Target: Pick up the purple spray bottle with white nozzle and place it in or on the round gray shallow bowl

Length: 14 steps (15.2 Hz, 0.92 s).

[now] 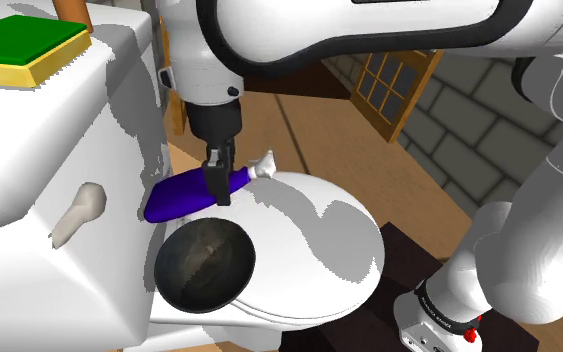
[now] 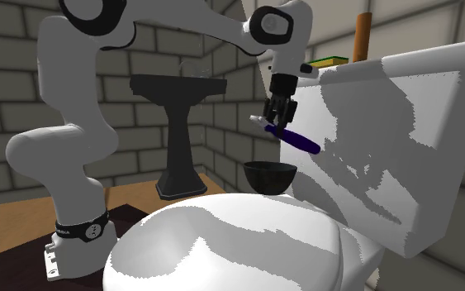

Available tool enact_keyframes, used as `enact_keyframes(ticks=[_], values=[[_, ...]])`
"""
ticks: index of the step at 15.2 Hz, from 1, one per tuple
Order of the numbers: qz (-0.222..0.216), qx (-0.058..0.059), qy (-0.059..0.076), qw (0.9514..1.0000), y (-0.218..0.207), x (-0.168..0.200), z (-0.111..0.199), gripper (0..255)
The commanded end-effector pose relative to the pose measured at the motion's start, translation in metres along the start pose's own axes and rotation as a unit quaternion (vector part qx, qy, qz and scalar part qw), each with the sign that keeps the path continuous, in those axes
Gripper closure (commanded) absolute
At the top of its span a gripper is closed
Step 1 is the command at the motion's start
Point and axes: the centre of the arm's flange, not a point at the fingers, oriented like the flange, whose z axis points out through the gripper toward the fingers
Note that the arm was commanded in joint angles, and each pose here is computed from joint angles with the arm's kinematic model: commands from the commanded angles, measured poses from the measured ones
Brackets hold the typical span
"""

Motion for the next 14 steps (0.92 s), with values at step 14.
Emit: enact_keyframes(ticks=[14], values=[[-0.001,0.001,0.002,1.0000,-0.059,0.029,0.053,255]])
